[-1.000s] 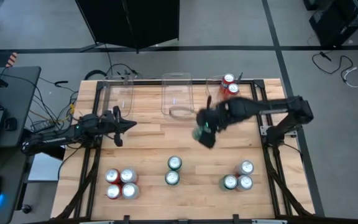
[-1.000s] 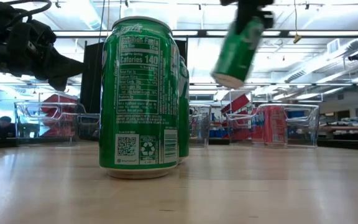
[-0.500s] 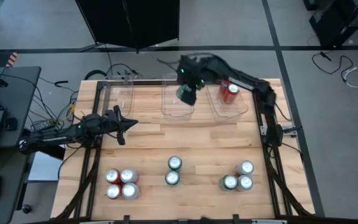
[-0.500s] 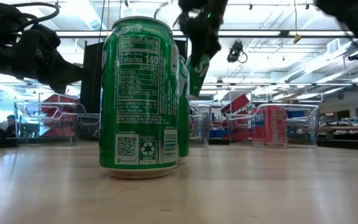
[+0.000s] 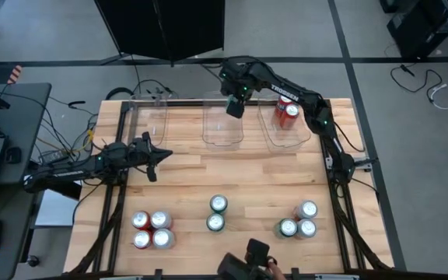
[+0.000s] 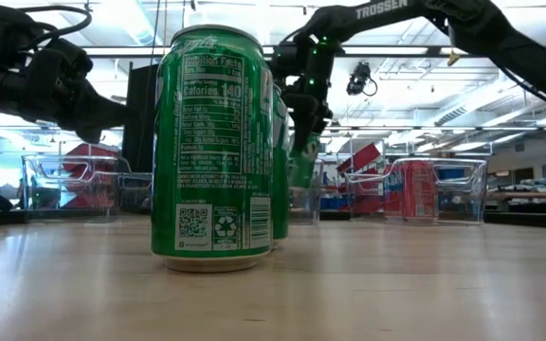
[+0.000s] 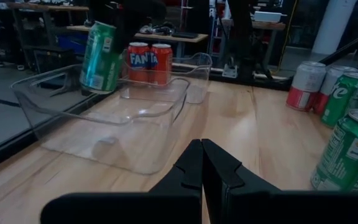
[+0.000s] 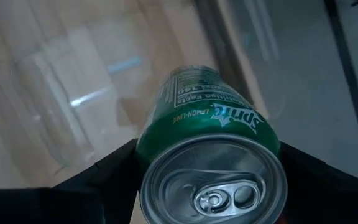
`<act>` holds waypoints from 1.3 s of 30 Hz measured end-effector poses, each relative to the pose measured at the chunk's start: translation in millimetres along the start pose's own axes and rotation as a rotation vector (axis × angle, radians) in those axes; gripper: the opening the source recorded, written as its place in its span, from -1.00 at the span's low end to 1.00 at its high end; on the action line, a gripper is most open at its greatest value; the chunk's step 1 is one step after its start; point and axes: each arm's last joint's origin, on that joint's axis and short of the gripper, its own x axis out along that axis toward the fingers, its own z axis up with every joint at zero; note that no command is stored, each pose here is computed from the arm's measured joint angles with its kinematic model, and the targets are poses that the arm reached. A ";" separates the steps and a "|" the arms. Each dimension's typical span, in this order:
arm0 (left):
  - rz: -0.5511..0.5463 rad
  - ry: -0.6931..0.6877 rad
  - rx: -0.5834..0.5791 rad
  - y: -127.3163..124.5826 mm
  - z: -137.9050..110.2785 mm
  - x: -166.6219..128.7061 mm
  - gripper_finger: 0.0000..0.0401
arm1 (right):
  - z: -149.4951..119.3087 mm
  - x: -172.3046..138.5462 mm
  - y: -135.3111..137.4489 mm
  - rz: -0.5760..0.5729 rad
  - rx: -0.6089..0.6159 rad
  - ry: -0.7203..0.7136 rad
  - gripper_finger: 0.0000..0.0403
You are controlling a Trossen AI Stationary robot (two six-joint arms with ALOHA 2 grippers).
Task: Sort soda cans
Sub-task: Put the top right green soda can into the middle transparent bin
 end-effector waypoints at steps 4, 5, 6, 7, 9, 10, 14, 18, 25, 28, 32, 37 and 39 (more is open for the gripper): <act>0.000 0.018 -0.019 0.1 -1.8 0.0 -0.99 | -8.0 0.7 4.8 0.018 -0.013 0.087 0.45; -0.002 0.018 -0.021 0.1 -1.7 0.0 -0.99 | -9.0 0.3 6.5 0.020 -0.015 0.099 0.45; -0.004 0.018 -0.024 0.0 -1.7 0.0 -0.99 | -9.4 -0.4 8.3 0.021 -0.019 0.104 0.45; -0.005 0.018 -0.026 0.0 -1.7 0.0 -0.99 | -9.5 -2.2 9.7 0.022 -0.023 0.104 0.45; -0.009 0.014 -0.027 -0.2 -1.3 0.0 -0.99 | -8.9 -4.8 10.7 0.014 -0.026 0.097 0.45; -0.011 0.010 -0.028 -0.3 -0.9 0.0 -0.99 | -8.3 -4.9 10.6 -0.001 -0.030 0.092 0.45; -0.012 0.011 -0.028 -0.3 -1.0 0.1 -0.99 | -7.9 2.2 2.0 -0.040 -0.036 0.089 0.45; -0.012 0.016 -0.029 -0.3 -1.4 0.3 -0.99 | -10.1 5.5 -12.5 -0.054 -0.046 0.092 0.45; -0.011 0.016 -0.029 -0.3 -1.4 0.3 -0.99 | -10.9 7.6 -24.8 -0.026 -0.038 0.067 0.45; -0.011 0.017 -0.029 -0.3 -1.4 0.4 -0.99 | -11.3 17.9 -23.8 -0.015 -0.052 0.098 0.45; -0.011 0.018 -0.029 -0.3 -1.6 0.4 -0.99 | -10.6 41.4 -22.2 0.004 -0.066 0.154 0.45; -0.011 0.022 -0.029 -0.2 -1.9 0.4 -0.99 | -9.8 59.8 -21.1 0.010 -0.070 0.190 0.45; -0.011 0.022 -0.029 -0.2 -1.9 0.4 -0.99 | -9.3 60.6 -21.3 0.004 -0.072 0.189 0.45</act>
